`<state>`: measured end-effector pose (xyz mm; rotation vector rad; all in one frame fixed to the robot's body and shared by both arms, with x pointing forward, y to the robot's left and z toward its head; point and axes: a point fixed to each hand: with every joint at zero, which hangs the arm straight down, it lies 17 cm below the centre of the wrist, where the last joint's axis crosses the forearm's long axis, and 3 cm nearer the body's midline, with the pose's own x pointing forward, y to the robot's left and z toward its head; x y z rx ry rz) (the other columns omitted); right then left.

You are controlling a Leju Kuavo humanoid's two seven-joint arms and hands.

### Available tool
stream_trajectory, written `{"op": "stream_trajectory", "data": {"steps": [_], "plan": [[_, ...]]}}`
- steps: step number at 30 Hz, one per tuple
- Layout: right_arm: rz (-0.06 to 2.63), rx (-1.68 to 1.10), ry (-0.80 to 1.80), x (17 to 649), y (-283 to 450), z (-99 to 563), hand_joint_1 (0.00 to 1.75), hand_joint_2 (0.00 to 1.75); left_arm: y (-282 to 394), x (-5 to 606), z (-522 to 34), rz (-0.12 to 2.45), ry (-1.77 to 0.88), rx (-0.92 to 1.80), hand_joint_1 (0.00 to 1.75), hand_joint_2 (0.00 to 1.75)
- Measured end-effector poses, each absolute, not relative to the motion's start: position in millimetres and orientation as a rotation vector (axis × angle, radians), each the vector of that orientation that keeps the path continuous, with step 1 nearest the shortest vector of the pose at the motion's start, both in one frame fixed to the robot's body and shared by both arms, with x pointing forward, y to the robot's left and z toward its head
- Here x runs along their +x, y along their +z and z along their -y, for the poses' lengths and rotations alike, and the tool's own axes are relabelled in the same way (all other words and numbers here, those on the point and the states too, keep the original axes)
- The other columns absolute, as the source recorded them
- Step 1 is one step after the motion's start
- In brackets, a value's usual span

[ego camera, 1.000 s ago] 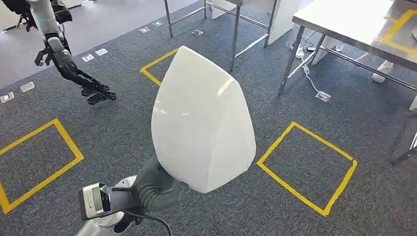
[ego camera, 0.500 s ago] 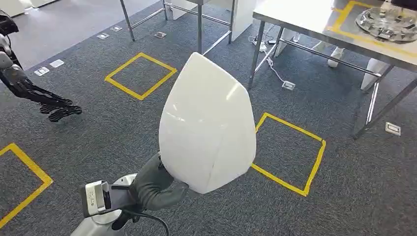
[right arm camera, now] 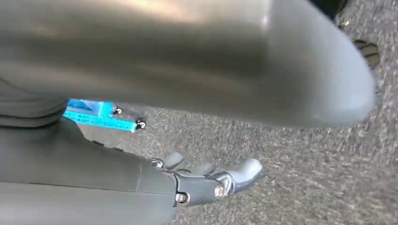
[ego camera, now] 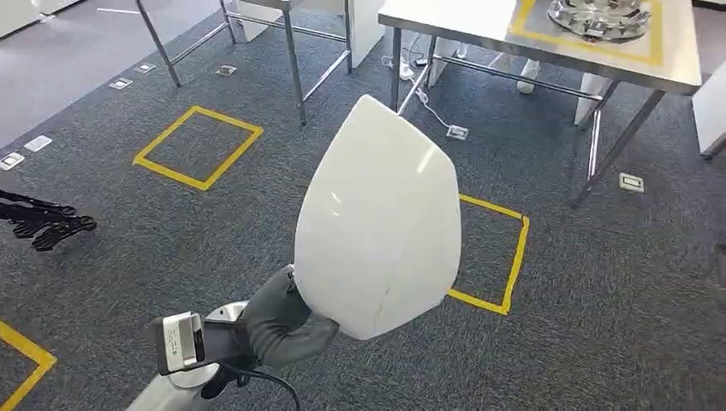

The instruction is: Take the parts from the cabinet and place them on the table.

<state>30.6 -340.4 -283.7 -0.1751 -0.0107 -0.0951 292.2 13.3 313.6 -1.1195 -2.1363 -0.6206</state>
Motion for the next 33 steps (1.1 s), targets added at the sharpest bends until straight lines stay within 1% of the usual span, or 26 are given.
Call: {"op": "stream_trajectory", "data": {"steps": [5, 33], "plan": [[0.017, -0.174, -0.095, 34.6, -283.4, 340.2, 0.0, 0.0, 305.5, 290.1, -12.5, 2.114, -0.627, -1.117, 1.75, 1.75], [0.015, -0.163, -0.079, 30.9, -283.8, 337.0, 0.0, 0.0, 307.6, 287.4, -5.6, 2.106, -0.668, -1.138, 1.75, 1.75]]}}
